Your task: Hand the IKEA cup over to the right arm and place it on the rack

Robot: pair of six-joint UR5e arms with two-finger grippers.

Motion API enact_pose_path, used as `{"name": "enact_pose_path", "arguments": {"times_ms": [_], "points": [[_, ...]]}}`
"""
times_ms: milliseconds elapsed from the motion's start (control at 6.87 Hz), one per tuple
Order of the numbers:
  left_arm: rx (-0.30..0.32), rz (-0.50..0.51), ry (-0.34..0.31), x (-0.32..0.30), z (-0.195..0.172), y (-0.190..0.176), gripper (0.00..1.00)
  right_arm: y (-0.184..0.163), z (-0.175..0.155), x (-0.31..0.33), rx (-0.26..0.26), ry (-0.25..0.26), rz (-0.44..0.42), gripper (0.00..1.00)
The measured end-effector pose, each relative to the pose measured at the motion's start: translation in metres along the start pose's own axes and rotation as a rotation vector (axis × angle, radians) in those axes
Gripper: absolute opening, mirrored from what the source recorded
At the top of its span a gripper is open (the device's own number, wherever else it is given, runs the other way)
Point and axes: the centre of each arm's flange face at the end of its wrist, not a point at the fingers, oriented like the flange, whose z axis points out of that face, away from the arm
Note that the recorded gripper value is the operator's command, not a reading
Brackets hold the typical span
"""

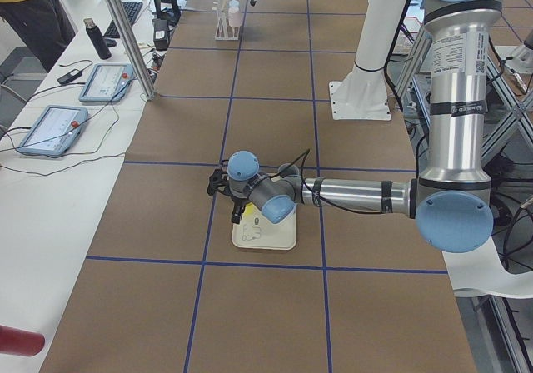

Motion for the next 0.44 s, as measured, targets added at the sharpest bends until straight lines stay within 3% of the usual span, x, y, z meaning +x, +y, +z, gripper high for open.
{"name": "enact_pose_path", "arguments": {"times_ms": [146,437], "points": [[-0.009,0.001,-0.001,0.002,0.006,0.0,0.95,0.0,0.0,0.0,0.001,0.0,0.0,1.0],[-0.028,0.0,-0.003,0.005,0.021,-0.009,0.0,0.0,0.0,0.0,0.001,0.001,0.0,1.0]]}}
